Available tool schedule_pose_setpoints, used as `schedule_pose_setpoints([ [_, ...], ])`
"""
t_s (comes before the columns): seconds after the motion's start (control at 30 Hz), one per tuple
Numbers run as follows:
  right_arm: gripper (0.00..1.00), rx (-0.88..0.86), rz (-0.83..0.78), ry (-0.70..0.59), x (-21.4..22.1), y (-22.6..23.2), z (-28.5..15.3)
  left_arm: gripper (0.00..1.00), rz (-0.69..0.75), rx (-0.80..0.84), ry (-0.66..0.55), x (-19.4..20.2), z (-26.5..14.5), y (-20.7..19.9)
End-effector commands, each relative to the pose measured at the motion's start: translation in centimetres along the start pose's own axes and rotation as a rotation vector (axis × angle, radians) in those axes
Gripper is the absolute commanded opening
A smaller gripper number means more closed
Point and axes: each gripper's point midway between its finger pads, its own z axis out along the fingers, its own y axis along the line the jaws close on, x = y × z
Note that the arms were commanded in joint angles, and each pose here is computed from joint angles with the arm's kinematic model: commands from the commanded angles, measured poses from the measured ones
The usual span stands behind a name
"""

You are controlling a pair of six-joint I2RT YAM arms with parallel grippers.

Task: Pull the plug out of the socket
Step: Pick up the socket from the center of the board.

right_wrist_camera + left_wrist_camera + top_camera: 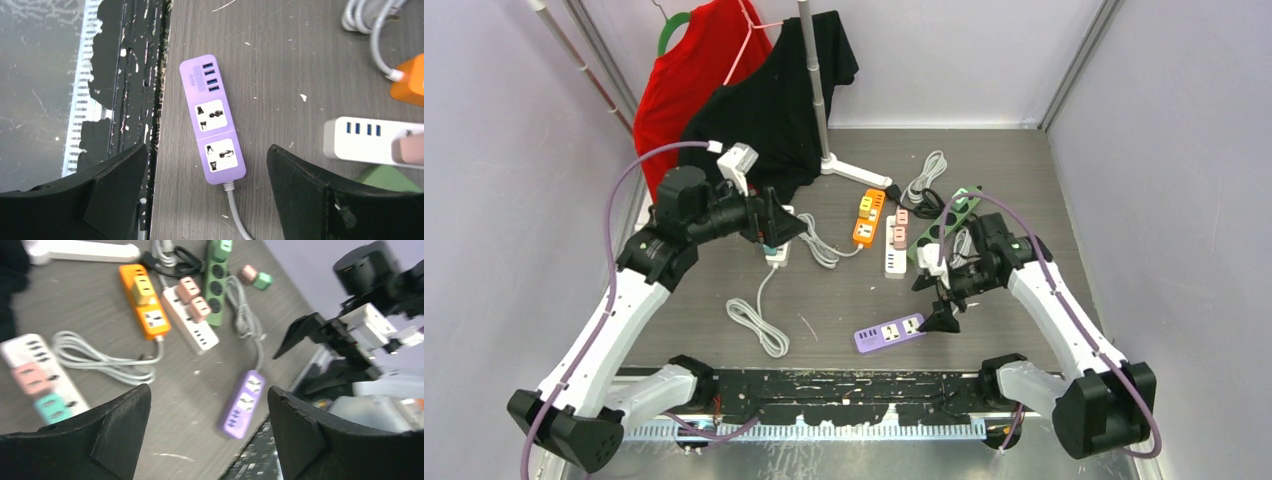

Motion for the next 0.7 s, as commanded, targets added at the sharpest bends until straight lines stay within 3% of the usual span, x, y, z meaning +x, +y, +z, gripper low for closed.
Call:
schedule_pose_setpoints([
  [0.0, 0.94, -0.003, -0.091, 0.106, -0.2, -2.4, 1.0, 0.86, 0.241, -0.208, 0.144, 3.2, -2.7, 4.4],
  [0.23, 0.96, -0.046, -0.063, 0.19, 1.6, -2.3, 3.8, 0.87, 0.375, -0.287, 0.094, 5.8, -2.4, 8.3],
  [0.3, 1.0, -0.026, -0.056, 0.226, 2.7, -2.5, 4.3, 0.87, 0.392, -0.312, 0.101, 5.7, -3.0, 8.5],
  [0.67, 1.0, -0.002, -0.151, 0.433, 5.5, -3.2, 8.1, 0.86, 0.413, -0.328, 0.071, 6.0, -4.1, 8.5],
])
